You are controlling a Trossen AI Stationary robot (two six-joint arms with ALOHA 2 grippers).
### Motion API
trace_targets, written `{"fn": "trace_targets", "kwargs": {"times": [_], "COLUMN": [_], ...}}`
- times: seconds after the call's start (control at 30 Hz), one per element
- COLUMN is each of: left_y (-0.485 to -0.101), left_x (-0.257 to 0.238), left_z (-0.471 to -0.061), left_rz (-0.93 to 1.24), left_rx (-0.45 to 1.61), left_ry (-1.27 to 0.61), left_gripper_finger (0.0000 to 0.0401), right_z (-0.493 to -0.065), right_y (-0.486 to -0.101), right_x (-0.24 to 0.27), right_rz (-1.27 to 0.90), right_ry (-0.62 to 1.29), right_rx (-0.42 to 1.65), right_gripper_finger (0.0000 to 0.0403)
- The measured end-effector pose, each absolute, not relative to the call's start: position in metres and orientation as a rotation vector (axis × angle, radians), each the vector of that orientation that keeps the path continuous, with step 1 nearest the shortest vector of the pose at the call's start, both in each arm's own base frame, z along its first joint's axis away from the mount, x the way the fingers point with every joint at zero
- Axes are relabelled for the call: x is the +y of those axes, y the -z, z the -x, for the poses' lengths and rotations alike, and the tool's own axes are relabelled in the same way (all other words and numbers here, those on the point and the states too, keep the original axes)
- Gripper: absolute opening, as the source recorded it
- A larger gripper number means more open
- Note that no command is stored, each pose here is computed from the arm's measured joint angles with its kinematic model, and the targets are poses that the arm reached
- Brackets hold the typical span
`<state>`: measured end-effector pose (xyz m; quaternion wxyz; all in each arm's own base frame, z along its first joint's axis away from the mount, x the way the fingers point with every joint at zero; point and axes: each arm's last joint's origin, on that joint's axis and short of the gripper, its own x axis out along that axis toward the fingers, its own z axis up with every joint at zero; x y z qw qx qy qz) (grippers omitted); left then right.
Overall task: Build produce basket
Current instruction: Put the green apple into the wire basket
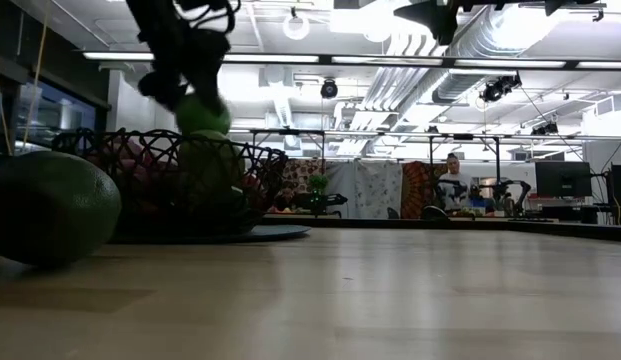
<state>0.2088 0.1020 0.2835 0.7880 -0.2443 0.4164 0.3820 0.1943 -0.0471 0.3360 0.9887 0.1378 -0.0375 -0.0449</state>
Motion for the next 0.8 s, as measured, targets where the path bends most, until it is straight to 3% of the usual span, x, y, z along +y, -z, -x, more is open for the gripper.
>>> {"fn": "trace_targets", "kwargs": {"times": [0.3, 0.8], "left_y": [-0.250, -0.244], "left_x": [0.101, 0.103], "left_z": [-0.209, -0.213], "left_rz": [0.604, 0.527], "left_rx": [0.934, 0.966], "left_ry": [-0.766, -0.744], "left_gripper_finger": [0.0332, 0.0332], "right_z": [-0.198, -0.202], "right_y": [-0.332, -0.329], "right_x": [-0.049, -0.050], "right_rz": [-0.291, -0.336], "right_ry": [0.109, 0.113], "right_rx": [-0.053, -0.040], "right_gripper_finger": [0.0397, 0.0397]}}
